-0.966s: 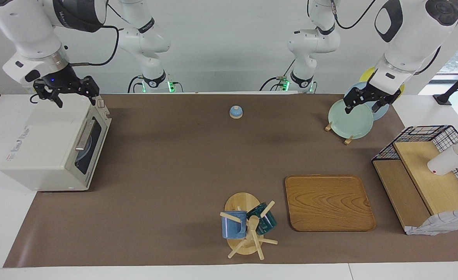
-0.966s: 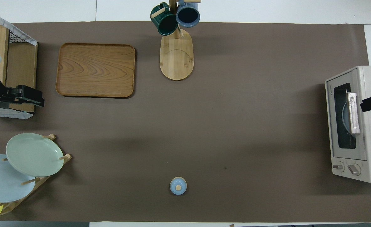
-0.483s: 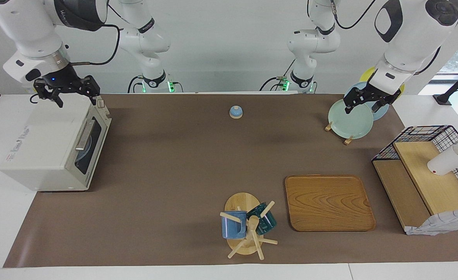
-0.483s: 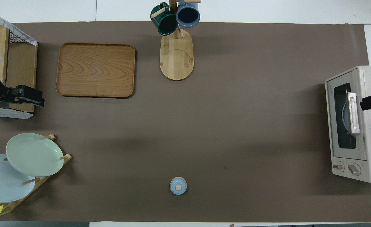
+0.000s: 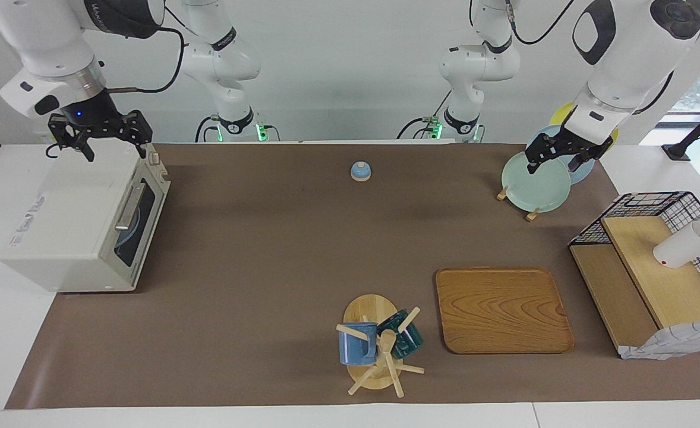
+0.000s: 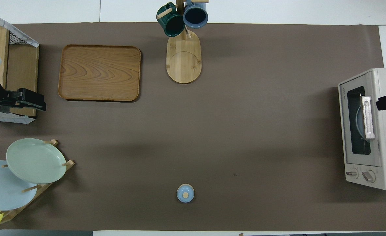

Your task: Put eggplant into oven

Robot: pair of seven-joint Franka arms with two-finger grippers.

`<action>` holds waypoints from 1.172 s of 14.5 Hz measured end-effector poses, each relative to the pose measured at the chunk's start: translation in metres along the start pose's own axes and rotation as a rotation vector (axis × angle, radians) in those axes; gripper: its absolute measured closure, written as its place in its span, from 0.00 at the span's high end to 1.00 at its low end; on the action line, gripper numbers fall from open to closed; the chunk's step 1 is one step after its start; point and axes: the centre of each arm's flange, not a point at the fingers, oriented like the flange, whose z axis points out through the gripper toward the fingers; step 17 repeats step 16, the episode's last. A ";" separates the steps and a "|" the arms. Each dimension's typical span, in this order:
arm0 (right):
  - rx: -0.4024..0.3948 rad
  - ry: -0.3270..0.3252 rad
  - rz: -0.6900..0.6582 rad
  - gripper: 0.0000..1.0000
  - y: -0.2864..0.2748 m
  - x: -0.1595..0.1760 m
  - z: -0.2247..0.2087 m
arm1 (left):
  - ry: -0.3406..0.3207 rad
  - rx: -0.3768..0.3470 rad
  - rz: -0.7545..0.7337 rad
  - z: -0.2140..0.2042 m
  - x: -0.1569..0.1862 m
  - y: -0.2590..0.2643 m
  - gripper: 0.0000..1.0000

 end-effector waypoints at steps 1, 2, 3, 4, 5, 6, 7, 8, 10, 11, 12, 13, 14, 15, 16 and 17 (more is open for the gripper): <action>0.005 0.004 0.014 1.00 -0.002 0.001 -0.001 | 0.000 0.000 0.000 0.000 0.000 0.000 1.00; 0.014 0.002 0.025 1.00 -0.003 0.001 -0.001 | 0.000 0.000 0.000 0.000 0.000 0.000 1.00; 0.022 -0.005 0.029 1.00 -0.004 0.000 0.000 | 0.000 0.000 0.000 0.000 0.000 0.000 1.00; 0.029 -0.010 0.030 1.00 -0.005 0.000 0.000 | 0.000 0.000 0.000 0.000 0.000 0.000 1.00; 0.038 -0.017 0.030 1.00 -0.006 -0.001 0.001 | 0.000 0.000 0.000 0.000 0.000 0.000 1.00; 0.047 -0.026 0.030 1.00 -0.007 -0.002 0.001 | 0.000 0.000 0.000 0.000 0.000 0.000 1.00; 0.050 -0.029 0.029 1.00 -0.007 -0.003 0.001 | 0.000 0.000 0.000 0.000 0.000 0.000 1.00; 0.050 -0.030 0.028 1.00 -0.008 -0.003 0.000 | 0.000 0.000 0.000 0.000 0.000 0.000 1.00; 0.050 -0.035 0.018 1.00 -0.014 -0.003 -0.001 | 0.000 0.000 0.000 0.000 0.000 0.000 1.00; 0.051 -0.037 0.013 1.00 -0.016 -0.002 -0.002 | 0.000 0.000 0.000 0.000 0.000 0.000 1.00; 0.051 -0.038 0.010 1.00 -0.018 -0.002 -0.002 | 0.000 0.000 0.000 0.000 0.000 0.000 1.00; 0.051 -0.040 0.008 1.00 -0.019 -0.002 -0.002 | 0.000 0.000 0.000 0.000 0.000 0.000 1.00; 0.051 -0.041 0.009 1.00 -0.018 -0.003 -0.002 | 0.000 0.000 0.000 0.000 0.000 0.000 1.00; 0.051 -0.041 0.010 1.00 -0.018 -0.003 -0.002 | 0.000 0.000 0.000 0.000 0.000 0.000 1.00; 0.051 -0.041 0.010 1.00 -0.018 -0.003 -0.002 | 0.000 0.000 0.000 0.000 0.000 0.000 1.00; 0.051 -0.041 0.010 1.00 -0.018 -0.003 -0.002 | 0.000 0.000 0.000 0.000 0.000 0.000 1.00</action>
